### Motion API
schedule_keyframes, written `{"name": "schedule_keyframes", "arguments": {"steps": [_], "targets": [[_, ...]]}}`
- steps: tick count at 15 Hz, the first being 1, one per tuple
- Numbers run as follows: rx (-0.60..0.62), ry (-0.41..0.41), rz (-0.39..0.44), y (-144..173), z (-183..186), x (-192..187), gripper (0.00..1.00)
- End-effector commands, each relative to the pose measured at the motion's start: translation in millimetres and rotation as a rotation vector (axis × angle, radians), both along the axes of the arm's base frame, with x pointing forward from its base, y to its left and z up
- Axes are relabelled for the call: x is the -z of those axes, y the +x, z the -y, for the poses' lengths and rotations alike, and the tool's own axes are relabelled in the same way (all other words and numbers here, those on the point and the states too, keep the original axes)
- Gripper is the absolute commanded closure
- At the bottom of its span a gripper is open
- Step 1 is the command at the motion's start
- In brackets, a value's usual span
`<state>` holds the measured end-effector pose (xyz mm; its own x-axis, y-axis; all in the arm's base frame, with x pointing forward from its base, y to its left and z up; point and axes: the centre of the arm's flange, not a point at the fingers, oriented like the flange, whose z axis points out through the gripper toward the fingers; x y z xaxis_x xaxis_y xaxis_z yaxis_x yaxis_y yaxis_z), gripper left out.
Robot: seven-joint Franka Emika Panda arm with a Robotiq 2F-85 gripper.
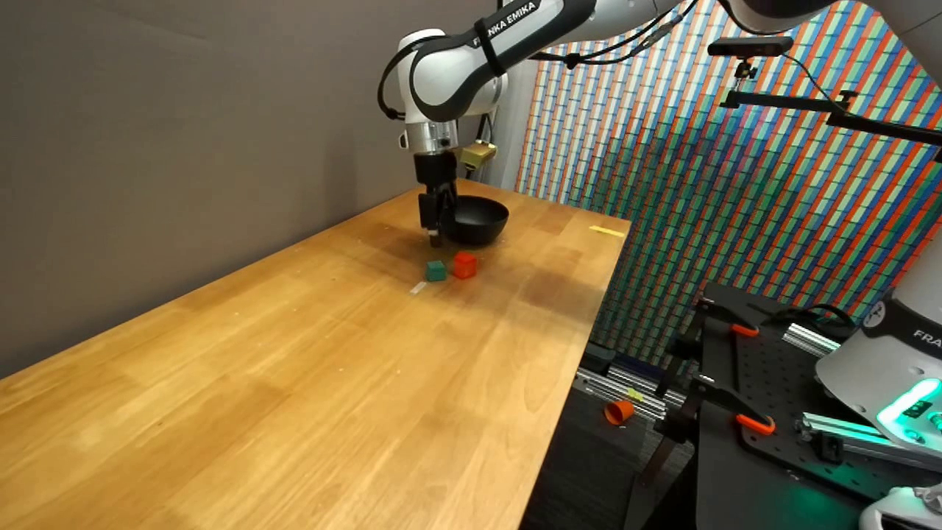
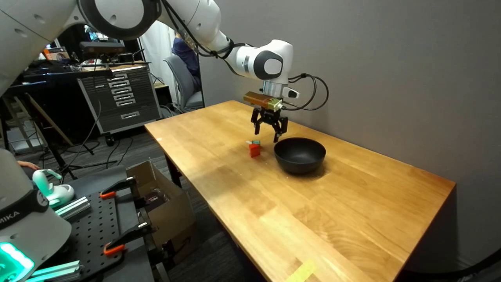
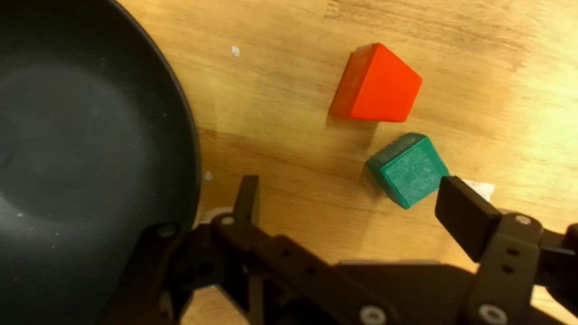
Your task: Put the orange and green blocks in the black bowl
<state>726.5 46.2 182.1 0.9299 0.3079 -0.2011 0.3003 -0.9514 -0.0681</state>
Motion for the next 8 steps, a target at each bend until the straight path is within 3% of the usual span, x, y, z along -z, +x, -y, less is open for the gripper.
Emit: {"name": "schedule_keyframes", "arguments": {"steps": [1,8], "targets": [[0.045,-0.029,0.005,-7.2,-11.2,-20.3,0.0],[0.16,-0.067,-0.02,-42.0,-8.8,-14.7,0.0]]}}
